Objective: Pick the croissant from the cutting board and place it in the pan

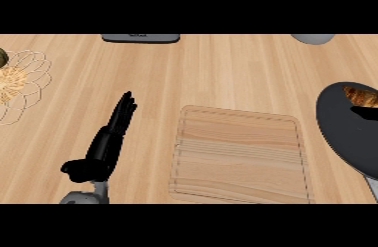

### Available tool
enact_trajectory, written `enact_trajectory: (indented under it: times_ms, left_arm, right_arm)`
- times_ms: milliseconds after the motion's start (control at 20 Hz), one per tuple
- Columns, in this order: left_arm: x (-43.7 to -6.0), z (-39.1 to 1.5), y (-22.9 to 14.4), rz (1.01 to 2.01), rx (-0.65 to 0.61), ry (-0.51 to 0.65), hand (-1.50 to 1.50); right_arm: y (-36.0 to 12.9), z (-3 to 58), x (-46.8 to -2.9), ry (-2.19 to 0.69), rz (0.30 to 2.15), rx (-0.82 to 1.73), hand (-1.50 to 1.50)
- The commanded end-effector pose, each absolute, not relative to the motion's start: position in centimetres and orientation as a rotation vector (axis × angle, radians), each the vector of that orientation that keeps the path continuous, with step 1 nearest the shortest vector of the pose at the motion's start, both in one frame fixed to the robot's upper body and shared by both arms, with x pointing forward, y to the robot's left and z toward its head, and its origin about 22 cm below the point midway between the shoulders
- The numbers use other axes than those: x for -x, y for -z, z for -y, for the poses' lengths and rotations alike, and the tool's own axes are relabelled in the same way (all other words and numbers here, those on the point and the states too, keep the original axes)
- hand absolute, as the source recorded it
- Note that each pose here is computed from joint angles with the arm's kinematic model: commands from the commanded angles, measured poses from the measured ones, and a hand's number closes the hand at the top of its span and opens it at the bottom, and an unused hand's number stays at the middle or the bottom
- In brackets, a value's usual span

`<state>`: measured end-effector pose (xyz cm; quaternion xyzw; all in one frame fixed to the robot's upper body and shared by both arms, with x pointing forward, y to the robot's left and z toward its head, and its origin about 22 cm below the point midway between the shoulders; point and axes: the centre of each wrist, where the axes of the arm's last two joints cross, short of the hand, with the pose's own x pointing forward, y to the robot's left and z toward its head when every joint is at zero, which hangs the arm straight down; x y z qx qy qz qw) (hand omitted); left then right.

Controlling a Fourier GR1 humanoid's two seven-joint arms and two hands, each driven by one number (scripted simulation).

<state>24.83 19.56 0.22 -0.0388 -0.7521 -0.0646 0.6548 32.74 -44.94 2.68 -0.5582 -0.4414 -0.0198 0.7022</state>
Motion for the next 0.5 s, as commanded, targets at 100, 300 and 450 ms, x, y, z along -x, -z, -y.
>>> enact_trajectory:
  times_ms: [100, 300, 450]
  left_arm:
    - [-25.5, -19.5, -1.0, 1.705, 0.100, 0.146, 0.00]
    - [-24.8, -19.2, -0.4, 1.698, 0.072, 0.156, 0.00]
    - [-24.2, -19.8, -0.1, 1.698, 0.072, 0.129, 0.00]
  right_arm:
    - [-1.9, 45.5, -33.0, 0.141, 1.162, 1.215, -1.50]
    - [-3.3, 46.9, -32.4, 0.313, 1.318, 1.248, -1.50]
    - [-4.4, 48.1, -32.1, 0.403, 1.355, 1.171, -1.50]
